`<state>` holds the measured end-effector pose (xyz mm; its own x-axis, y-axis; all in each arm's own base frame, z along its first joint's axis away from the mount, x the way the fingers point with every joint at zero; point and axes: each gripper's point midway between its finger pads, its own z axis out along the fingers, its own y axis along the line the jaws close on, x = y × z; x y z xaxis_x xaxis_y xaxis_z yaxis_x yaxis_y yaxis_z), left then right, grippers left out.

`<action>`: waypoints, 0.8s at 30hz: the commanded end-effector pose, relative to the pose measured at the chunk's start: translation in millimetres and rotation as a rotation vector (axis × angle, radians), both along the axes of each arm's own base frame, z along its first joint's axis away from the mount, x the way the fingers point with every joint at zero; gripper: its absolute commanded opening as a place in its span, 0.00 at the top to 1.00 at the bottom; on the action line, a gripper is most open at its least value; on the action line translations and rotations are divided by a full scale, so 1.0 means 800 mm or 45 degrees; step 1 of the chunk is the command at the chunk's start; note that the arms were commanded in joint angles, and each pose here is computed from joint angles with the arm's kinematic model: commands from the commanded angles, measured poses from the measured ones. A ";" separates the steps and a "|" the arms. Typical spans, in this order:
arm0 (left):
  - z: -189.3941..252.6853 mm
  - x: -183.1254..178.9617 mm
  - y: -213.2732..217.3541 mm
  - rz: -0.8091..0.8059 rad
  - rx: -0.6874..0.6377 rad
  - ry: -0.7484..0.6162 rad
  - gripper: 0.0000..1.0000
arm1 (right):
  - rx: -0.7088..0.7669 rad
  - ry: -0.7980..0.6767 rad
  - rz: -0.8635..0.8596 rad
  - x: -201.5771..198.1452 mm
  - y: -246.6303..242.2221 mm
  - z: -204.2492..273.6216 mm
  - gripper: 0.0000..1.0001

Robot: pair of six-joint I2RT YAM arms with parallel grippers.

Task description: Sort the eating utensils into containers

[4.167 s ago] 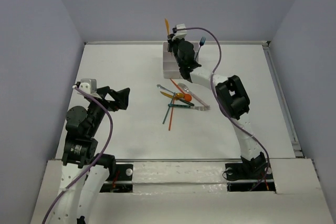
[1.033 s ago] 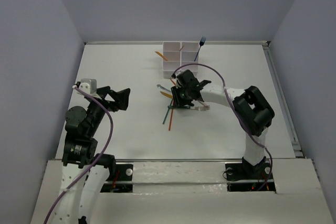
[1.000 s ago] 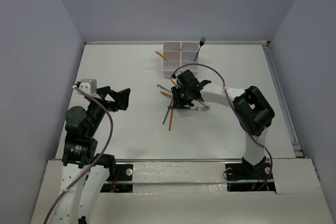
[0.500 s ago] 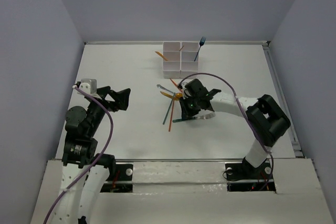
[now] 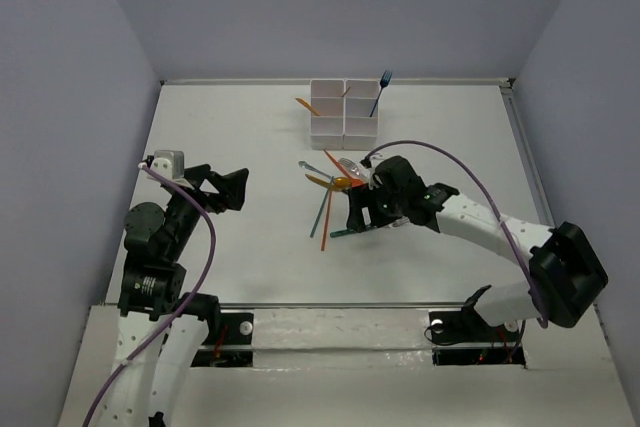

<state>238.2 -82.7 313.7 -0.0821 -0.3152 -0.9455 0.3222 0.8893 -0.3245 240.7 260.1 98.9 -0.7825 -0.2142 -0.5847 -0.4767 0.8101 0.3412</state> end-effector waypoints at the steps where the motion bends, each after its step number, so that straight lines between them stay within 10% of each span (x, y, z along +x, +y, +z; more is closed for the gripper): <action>1: 0.018 -0.003 -0.002 -0.013 -0.013 -0.071 0.01 | -0.039 0.162 -0.115 -0.029 -0.018 -0.036 0.16; 7: 0.019 -0.004 -0.003 -0.017 -0.012 -0.074 0.01 | -0.069 0.215 -0.254 -0.024 -0.025 -0.069 0.00; 24: 0.020 -0.008 -0.006 -0.027 -0.011 -0.081 0.01 | -0.418 0.092 -0.465 0.048 -0.051 -0.107 0.03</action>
<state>233.7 -87.7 316.5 -0.0775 -0.3155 -0.9458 0.3454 0.8814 -0.3223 276.9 239.7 30.1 -0.8697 -0.0336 -0.4924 -0.1505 0.9682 0.1999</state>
